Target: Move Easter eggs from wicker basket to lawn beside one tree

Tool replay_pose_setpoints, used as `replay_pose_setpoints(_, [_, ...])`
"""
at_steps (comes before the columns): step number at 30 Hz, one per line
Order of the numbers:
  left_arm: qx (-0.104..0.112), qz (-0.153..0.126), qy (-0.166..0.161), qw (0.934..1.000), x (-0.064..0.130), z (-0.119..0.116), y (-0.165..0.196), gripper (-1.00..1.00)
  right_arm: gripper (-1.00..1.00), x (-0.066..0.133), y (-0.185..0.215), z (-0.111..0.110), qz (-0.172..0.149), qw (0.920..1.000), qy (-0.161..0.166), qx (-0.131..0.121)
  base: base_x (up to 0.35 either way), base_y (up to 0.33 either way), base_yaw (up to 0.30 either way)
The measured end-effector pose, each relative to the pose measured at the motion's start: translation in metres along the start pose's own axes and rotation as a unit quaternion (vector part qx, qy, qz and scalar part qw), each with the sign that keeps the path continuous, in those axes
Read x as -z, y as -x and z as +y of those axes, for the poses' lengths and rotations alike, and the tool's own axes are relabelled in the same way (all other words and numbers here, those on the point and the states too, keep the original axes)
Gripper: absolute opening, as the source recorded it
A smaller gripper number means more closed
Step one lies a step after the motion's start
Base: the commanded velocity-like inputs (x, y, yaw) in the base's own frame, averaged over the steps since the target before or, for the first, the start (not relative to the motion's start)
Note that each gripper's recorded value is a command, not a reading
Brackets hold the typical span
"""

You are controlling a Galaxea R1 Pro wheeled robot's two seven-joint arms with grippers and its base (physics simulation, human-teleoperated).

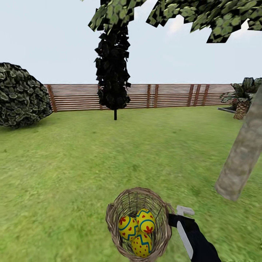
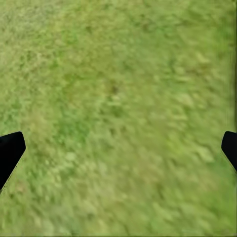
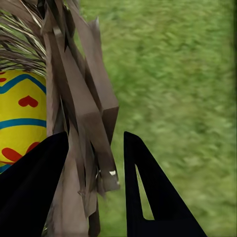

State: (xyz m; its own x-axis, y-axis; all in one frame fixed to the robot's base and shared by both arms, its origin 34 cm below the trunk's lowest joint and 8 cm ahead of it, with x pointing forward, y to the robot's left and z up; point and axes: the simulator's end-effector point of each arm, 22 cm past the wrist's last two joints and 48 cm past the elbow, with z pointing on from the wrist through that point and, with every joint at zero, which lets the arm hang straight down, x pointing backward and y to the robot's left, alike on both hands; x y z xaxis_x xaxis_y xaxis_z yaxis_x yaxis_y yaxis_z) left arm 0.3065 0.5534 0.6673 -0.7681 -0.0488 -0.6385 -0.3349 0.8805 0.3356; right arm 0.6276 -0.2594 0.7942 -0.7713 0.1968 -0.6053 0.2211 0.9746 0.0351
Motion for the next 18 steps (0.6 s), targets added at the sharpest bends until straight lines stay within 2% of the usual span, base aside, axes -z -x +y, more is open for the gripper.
replay_pose_setpoints(10, [0.000, 0.000, 0.000, 1.0000, 0.000, 0.000, 0.000, 1.00, -1.00, 0.000, 0.000, 0.000, 0.000, 1.0000, 0.000, 0.000, 0.270, 0.224, -0.276])
replay_pose_setpoints(18, [-0.001, 0.002, 0.000, 1.0000, 0.000, 0.000, -0.001, 1.00, -1.00, 0.000, -0.004, 0.011, 0.003, 1.0000, 0.008, -0.004, 0.267, 0.230, -0.031])
